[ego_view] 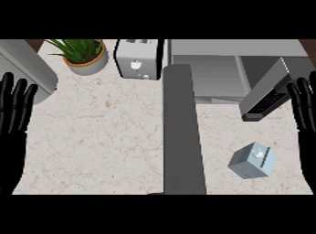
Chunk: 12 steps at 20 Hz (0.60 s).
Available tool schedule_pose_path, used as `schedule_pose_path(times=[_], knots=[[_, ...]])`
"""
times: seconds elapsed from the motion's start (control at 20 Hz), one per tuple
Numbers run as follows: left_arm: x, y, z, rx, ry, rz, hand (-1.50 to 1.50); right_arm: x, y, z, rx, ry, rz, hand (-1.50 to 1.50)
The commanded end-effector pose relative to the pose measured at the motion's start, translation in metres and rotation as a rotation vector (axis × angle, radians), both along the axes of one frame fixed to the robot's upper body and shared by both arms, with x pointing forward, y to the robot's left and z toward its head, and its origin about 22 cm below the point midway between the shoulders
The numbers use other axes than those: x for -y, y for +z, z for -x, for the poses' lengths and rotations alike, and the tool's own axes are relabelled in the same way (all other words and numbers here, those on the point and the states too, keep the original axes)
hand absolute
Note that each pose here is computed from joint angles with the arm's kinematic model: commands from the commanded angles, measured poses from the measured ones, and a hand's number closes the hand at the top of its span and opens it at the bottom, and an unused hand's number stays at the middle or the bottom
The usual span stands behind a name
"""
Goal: Pick up the milk, place it into the microwave and close the microwave
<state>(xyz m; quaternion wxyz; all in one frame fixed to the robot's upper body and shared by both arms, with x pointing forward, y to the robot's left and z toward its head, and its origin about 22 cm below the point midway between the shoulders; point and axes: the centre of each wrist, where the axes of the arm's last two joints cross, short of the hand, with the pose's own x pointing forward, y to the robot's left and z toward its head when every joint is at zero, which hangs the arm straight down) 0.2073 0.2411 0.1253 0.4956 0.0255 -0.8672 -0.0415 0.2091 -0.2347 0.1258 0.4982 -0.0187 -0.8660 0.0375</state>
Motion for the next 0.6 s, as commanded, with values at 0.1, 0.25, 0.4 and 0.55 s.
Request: schedule_pose_path(times=[0.1, 0.25, 0.4, 0.55], knots=[[-0.004, -0.002, -0.022, 0.013, 0.001, 0.03, -1.5, -0.028, 0.021, 0.008, 0.044, -0.128, -0.009, -1.5], [-0.017, -0.018, -0.028, -0.01, -0.013, 0.034, -1.5, -0.039, 0.02, 0.028, 0.087, -0.275, -0.024, -1.5], [-0.009, -0.01, -0.02, -0.123, 0.019, 0.113, -1.5, -0.069, 0.022, 0.029, -0.043, -0.243, 0.001, -1.5], [-0.029, -0.027, 0.003, -0.139, 0.007, 0.109, -1.5, -0.07, 0.037, 0.046, -0.056, -0.239, 0.01, -1.5]])
